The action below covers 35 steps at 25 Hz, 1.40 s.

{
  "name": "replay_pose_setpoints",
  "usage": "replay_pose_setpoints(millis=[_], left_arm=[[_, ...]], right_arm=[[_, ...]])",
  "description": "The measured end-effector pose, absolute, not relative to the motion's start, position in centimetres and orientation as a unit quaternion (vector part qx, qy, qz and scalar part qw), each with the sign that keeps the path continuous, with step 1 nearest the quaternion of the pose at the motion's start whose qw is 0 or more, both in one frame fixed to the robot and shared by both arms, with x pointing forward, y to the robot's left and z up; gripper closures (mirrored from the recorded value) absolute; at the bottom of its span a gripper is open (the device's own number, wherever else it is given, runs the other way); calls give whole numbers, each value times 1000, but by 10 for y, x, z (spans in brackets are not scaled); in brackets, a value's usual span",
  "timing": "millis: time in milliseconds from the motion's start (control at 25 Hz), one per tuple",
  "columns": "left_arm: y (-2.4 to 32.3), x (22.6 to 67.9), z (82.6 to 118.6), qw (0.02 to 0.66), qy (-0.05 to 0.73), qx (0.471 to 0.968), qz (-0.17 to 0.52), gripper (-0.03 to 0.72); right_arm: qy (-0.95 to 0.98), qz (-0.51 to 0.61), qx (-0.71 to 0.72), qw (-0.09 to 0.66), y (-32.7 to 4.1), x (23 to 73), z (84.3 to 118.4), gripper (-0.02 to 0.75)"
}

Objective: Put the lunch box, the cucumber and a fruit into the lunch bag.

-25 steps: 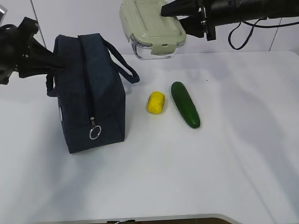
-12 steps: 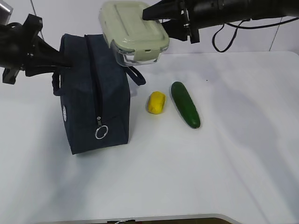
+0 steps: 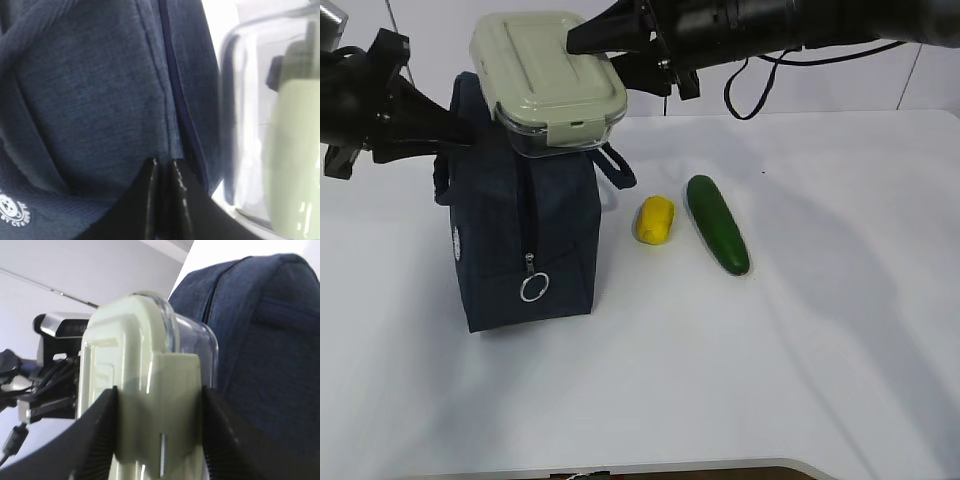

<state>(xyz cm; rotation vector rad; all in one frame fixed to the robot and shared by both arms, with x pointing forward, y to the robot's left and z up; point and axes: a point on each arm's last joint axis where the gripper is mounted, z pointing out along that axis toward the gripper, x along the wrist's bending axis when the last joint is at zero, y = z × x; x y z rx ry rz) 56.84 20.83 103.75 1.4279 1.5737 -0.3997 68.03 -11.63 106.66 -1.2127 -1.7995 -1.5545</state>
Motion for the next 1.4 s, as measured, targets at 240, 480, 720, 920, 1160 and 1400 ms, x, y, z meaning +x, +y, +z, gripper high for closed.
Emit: replay_pose_setpoints(millis=[240,480,720,920,1160,1400], left_arm=[[208,568,1038,471,641,583,-164,681],[208,568,1039,475,639,581,-168,682],[206,569,1042,492,636,568,-174,682],[205,569,1043,494,633,568,-180,682],[204,567,1044,494,628,571,-191,683],[203,566,1044,493,626,572,-194,683]], right_arm=[[-639,-578,-472,188,-115,689,1066,361],[-666,-554,-479,142,-118,693,1058,361],[-679,-535,-479,148,-109,694,1040,361],[-700,-507,-476,164,-90,692,1012,361],[-733,-488,-452,143,-70,685,1004,361],[-765,-489,-406,106,-54,679,1002,361]])
